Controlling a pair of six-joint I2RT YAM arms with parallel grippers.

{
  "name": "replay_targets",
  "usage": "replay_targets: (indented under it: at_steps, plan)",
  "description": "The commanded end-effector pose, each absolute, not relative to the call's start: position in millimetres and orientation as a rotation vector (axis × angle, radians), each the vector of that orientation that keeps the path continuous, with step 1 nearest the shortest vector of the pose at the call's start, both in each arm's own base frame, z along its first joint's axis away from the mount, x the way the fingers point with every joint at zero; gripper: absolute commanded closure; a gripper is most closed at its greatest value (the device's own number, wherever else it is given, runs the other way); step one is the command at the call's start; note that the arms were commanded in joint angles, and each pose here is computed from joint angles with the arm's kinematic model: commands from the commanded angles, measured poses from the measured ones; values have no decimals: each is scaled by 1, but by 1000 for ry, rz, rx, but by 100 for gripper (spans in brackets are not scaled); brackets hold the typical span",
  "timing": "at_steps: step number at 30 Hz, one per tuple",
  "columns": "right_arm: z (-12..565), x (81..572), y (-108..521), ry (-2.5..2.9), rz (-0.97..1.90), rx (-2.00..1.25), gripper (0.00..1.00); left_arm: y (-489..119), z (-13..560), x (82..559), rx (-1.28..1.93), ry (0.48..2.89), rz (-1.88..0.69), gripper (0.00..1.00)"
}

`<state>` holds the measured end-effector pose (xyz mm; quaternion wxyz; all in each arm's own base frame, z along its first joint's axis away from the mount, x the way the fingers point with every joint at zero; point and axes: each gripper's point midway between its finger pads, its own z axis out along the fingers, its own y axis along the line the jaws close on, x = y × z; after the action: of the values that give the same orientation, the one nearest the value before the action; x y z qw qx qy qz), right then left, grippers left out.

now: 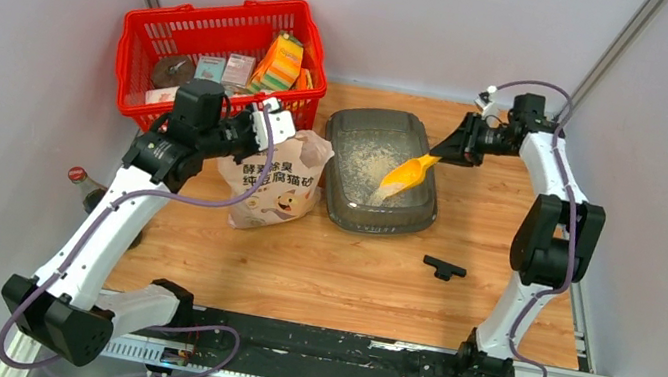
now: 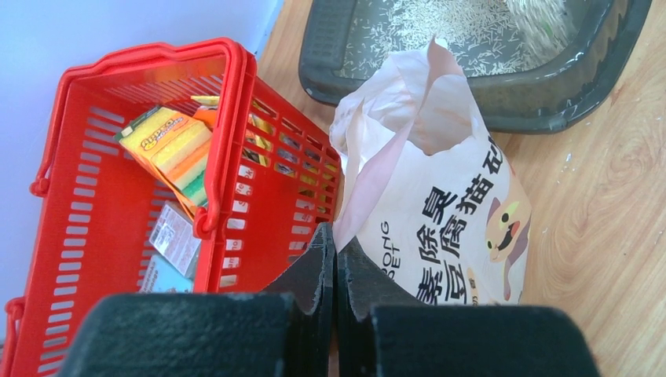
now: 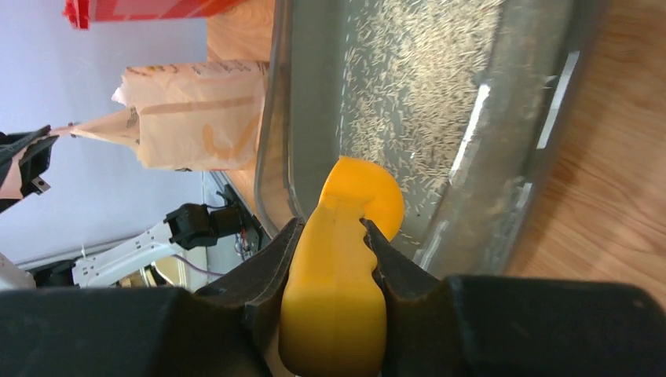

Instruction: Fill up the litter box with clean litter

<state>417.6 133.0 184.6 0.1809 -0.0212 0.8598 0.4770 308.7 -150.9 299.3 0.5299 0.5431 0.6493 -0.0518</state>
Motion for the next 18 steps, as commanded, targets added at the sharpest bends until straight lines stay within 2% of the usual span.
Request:
replay_targets:
  at_steps: [1,5,8,13,18]
  plan:
    - [236,441,104,2280,1214,-153,100,-164,343,306,1252,1363,-126,100]
    - [249,481,96,2214,1055,-226,100,-165,338,303,1259,1370,-143,100]
    - [248,492,102,2200,927,-335,100,-165,337,302,1247,1378,-154,100]
    - [250,474,142,2197,798,-538,100,-163,338,297,1228,1387,-163,100]
    - [293,467,151,2024,537,-651,100,-163,336,293,1223,1395,-173,100]
